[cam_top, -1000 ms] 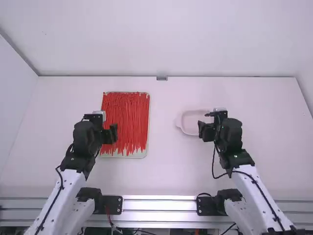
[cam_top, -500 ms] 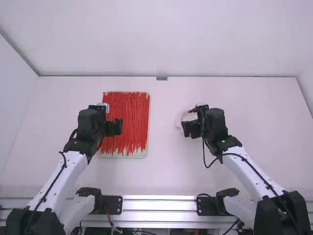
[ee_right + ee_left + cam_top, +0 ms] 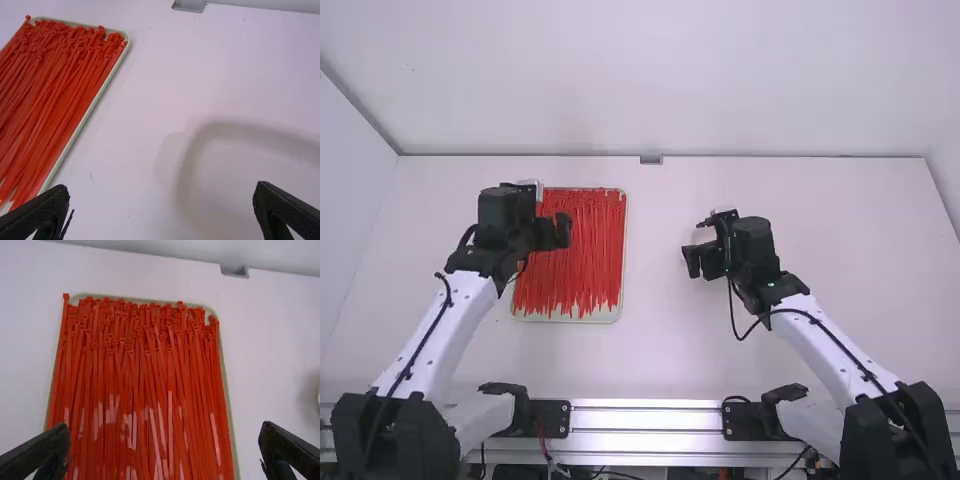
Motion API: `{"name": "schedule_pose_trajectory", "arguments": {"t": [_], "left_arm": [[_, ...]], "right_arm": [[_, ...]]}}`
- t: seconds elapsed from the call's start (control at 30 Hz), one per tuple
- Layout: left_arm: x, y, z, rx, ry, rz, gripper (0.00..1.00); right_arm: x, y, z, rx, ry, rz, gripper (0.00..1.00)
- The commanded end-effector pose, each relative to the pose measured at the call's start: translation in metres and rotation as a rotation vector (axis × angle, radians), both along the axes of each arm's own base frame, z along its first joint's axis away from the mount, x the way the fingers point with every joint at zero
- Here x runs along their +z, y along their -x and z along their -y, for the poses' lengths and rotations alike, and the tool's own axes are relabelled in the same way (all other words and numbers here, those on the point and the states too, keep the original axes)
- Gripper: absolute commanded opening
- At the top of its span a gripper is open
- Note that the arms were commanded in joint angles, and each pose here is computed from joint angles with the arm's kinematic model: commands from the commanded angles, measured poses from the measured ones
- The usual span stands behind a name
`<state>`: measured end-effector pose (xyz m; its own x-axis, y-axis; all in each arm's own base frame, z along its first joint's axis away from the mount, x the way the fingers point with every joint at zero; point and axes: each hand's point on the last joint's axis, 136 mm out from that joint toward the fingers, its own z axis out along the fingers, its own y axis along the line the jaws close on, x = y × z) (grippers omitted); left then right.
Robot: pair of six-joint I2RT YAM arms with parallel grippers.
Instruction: Fasten the cable tie
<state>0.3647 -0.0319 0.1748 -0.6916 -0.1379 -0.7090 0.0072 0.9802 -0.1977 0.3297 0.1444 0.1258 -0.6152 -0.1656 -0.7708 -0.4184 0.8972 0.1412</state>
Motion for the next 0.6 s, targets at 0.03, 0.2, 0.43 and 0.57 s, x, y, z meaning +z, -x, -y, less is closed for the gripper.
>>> {"name": "schedule_pose_trajectory", "arguments": {"t": [0.03, 0.2, 0.43, 0.57], "left_arm": [[0.007, -0.018, 0.003, -0.006, -0.005, -0.014, 0.99], [-0.008, -0.046, 0.004, -0.013, -0.016, -0.119, 0.99], [-0.041, -0.077, -0.009, 0.043, -0.081, -0.236, 0.99], [-0.057, -0.087, -0.013, 0.063, -0.098, -0.274, 0.99]], "right_arm": [[0.012, -0.008, -0.004, 0.004, -0.01, 0.027, 0.98], [0.01, -0.007, -0.003, 0.014, 0.003, 0.025, 0.98], [0.01, -0.006, -0.004, 0.016, 0.006, 0.023, 0.98], [0.011, -0.007, -0.004, 0.017, 0.001, 0.027, 0.98]]}}
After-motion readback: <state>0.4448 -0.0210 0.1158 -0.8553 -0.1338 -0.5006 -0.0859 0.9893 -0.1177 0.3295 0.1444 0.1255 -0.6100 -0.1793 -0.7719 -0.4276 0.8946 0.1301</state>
